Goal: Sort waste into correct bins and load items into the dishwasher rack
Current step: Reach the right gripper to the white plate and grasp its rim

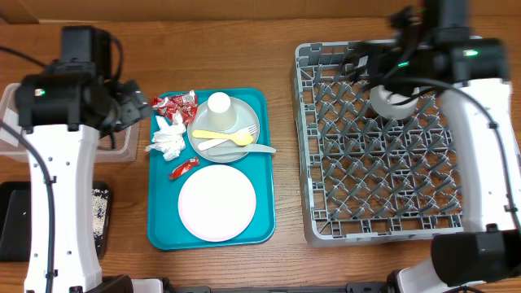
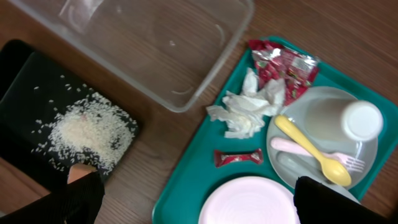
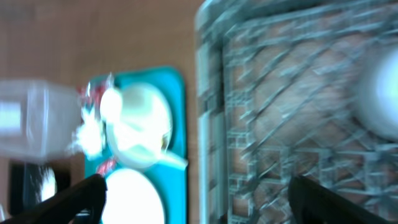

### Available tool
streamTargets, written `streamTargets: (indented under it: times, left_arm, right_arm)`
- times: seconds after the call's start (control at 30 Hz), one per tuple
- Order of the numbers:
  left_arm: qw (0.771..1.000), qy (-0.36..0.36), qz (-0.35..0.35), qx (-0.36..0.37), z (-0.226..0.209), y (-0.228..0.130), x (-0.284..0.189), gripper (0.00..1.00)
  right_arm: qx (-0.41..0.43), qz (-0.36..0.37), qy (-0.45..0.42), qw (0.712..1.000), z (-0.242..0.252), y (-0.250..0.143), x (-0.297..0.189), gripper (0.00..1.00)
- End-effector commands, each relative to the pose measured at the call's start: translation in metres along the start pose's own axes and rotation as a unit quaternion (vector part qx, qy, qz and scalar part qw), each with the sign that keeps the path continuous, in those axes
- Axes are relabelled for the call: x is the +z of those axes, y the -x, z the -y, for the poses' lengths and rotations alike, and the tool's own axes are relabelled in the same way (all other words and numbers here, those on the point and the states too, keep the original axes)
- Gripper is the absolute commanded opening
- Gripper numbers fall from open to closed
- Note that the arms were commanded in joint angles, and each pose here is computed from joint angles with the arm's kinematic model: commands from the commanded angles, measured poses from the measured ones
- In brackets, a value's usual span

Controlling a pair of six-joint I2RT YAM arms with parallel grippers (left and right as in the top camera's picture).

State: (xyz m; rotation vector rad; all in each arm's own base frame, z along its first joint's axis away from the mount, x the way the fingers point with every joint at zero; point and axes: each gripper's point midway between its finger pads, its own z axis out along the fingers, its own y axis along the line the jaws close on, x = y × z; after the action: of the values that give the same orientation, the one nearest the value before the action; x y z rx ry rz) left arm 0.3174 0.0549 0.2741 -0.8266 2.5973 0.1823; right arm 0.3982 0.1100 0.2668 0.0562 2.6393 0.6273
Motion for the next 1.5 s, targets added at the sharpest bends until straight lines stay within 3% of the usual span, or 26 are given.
streamTargets:
  times: [0.0, 0.03, 0.2, 0.4, 0.7, 1.23, 1.47]
  left_arm:
    - [0.999, 0.023, 0.010, -0.046, -0.026, 0.014, 0.003, 1.00]
    - [0.998, 0.031, 0.009, -0.062, -0.037, 0.017, 0.005, 1.00]
    - [0.995, 0.046, 0.005, -0.088, -0.056, 0.020, 0.007, 1.00]
    - [0.995, 0.049, 0.001, -0.089, -0.058, 0.019, 0.007, 1.00]
    - [0.995, 0.048, 0.002, -0.089, -0.058, 0.019, 0.007, 1.00]
    - [0.995, 0.049, -0.001, -0.088, -0.057, 0.019, 0.009, 1.00]
    - [0.995, 0.049, 0.000, -0.088, -0.057, 0.020, 0.009, 1.00]
  right_arm:
    - [-0.081, -0.041, -0.027, 0.996, -0.035, -0.029, 0.028, 0.87]
    - [-0.107, -0.066, -0.031, 0.992, -0.053, -0.046, 0.047, 0.81]
    - [-0.149, -0.147, -0.030, 0.978, -0.087, -0.097, 0.101, 0.77]
    - [-0.173, -0.235, -0.078, 0.953, -0.084, -0.158, 0.160, 0.70]
    - [-0.202, -0.308, -0.090, 0.925, -0.093, -0.219, 0.208, 0.69]
    - [-0.197, -0.329, -0.106, 0.917, -0.090, -0.251, 0.242, 0.48]
    - [-0.194, -0.334, -0.110, 0.916, -0.083, -0.258, 0.246, 0.26]
